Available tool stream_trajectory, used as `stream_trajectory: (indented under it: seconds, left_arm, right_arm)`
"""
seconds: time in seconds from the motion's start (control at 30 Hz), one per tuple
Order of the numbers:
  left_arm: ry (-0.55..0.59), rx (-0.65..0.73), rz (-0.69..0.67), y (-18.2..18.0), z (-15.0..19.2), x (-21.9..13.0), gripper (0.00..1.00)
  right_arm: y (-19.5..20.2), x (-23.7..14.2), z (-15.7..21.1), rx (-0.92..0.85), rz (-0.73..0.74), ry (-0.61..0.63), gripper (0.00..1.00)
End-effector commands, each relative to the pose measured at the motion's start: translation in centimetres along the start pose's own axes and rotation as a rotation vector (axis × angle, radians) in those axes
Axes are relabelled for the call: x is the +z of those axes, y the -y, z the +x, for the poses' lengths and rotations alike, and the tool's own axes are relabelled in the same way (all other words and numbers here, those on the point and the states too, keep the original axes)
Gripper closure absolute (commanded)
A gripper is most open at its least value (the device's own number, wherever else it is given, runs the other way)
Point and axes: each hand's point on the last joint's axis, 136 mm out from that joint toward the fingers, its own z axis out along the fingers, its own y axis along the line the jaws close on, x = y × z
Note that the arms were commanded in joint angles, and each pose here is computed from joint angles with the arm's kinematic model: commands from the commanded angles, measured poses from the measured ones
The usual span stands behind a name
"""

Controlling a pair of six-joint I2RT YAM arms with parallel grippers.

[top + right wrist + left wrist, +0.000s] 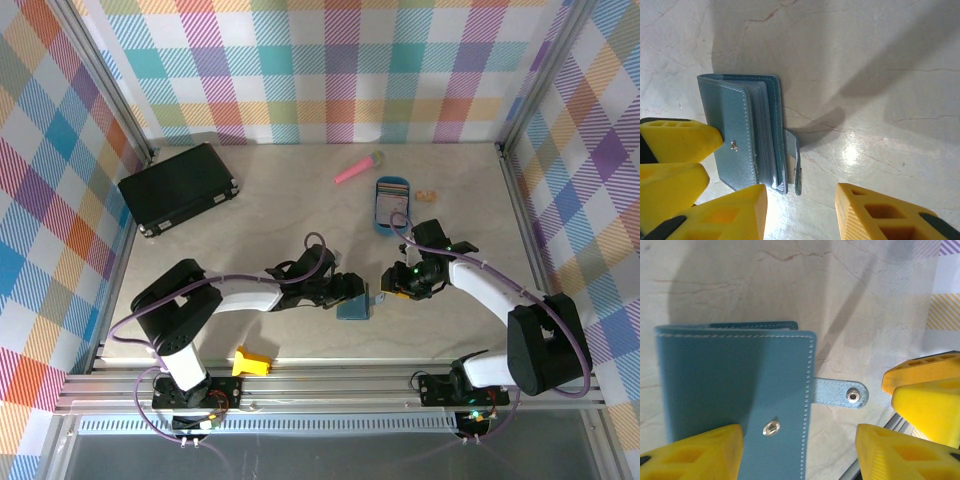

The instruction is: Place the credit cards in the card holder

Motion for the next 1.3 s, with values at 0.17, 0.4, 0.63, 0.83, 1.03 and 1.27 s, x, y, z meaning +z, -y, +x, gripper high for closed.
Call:
stream_trajectory:
  seconds: [0.17, 0.4, 0.63, 0.83, 1.03, 1.27]
  left_arm:
    - [0.028, 0.011, -0.043, -1.1, 0.0, -1.0, 0.56]
    - [0.028, -0.012, -0.157, -3.4, 0.0, -1.2, 0.80]
    - [0.018, 0.007, -0.151, -3.2, 0.0, -0.8, 0.97]
    - [0.004, 0.007, -0.184, -4.2, 0.2, -0.2, 0.95]
    - [-0.019, -0.005, -0.239, -5.6, 0.7, 0.1, 0.95]
    - [-0.026, -0.011, -0.254, -6.0, 0.8, 0.2, 0.95]
  right_arm:
    - [-0.1, -0.1, 0.2, 0.003, -0.008, -0.010, 0.61]
    - [-0.2, -0.3, 0.1, 0.003, -0.010, -0.006, 0.61]
    - [-0.2, -0.4, 0.2, 0.006, -0.010, -0.007, 0.62]
    - [-0.3, -0.3, 0.3, -0.008, -0.016, -0.013, 0.62]
    - [-0.4, -0.1, 0.6, -0.051, -0.025, -0.030, 0.66]
    - [-0.7, 0.7, 0.6, -0.076, -0.023, -0.052, 0.73]
